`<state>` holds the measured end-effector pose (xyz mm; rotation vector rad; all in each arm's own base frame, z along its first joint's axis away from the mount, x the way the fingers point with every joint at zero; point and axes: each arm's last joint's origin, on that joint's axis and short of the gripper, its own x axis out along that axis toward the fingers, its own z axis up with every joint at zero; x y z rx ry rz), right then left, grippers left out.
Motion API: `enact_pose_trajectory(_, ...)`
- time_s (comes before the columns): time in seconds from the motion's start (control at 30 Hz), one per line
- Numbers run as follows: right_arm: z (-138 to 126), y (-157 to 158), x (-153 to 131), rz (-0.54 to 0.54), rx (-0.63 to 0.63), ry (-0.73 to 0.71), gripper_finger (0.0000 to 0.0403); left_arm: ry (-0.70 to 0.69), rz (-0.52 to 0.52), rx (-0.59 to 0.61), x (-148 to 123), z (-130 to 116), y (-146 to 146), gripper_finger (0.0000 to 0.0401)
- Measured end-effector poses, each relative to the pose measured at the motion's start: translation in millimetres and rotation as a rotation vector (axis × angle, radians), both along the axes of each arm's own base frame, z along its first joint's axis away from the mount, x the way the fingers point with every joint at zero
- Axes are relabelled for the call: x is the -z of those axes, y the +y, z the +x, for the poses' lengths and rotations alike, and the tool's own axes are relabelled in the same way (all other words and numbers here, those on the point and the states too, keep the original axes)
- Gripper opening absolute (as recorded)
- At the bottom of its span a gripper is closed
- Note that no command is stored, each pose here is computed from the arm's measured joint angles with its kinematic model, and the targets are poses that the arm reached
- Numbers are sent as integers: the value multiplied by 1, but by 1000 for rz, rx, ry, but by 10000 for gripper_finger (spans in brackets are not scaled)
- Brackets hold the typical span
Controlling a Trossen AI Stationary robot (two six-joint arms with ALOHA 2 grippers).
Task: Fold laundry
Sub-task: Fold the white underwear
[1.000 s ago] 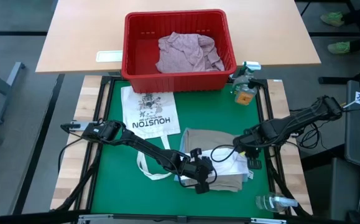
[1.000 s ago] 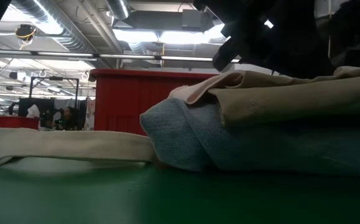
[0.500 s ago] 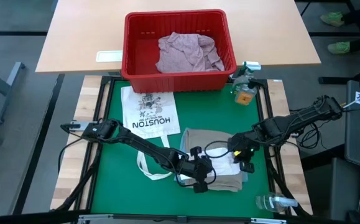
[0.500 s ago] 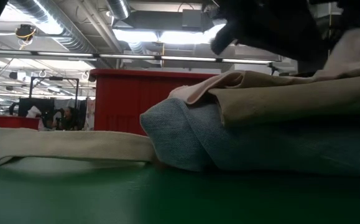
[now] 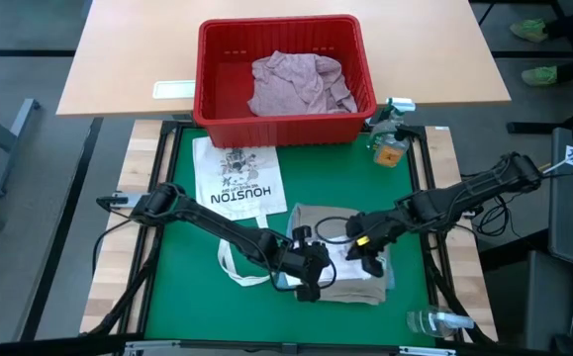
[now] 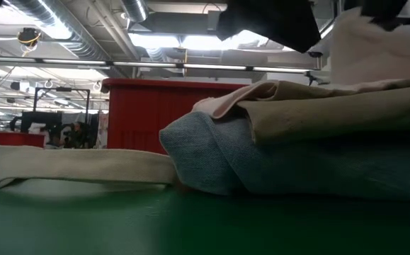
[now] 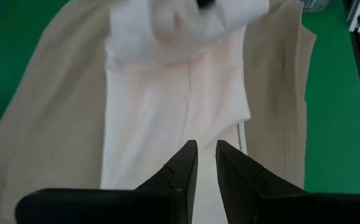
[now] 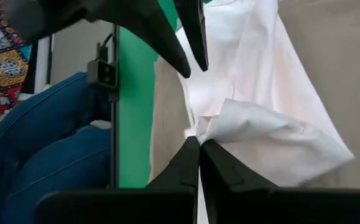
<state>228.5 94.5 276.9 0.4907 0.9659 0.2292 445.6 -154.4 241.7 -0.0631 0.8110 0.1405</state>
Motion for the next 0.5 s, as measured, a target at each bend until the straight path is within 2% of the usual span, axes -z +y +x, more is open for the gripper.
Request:
enact_pose_trajectory(0.27,35,13,25,5,39,-28,4,54,28,-6,-1,-7,3,55)
enact_pose_trajectory(0.5,49,18,46,-16,44,11,5,126,51,-11,3,-13,5,55)
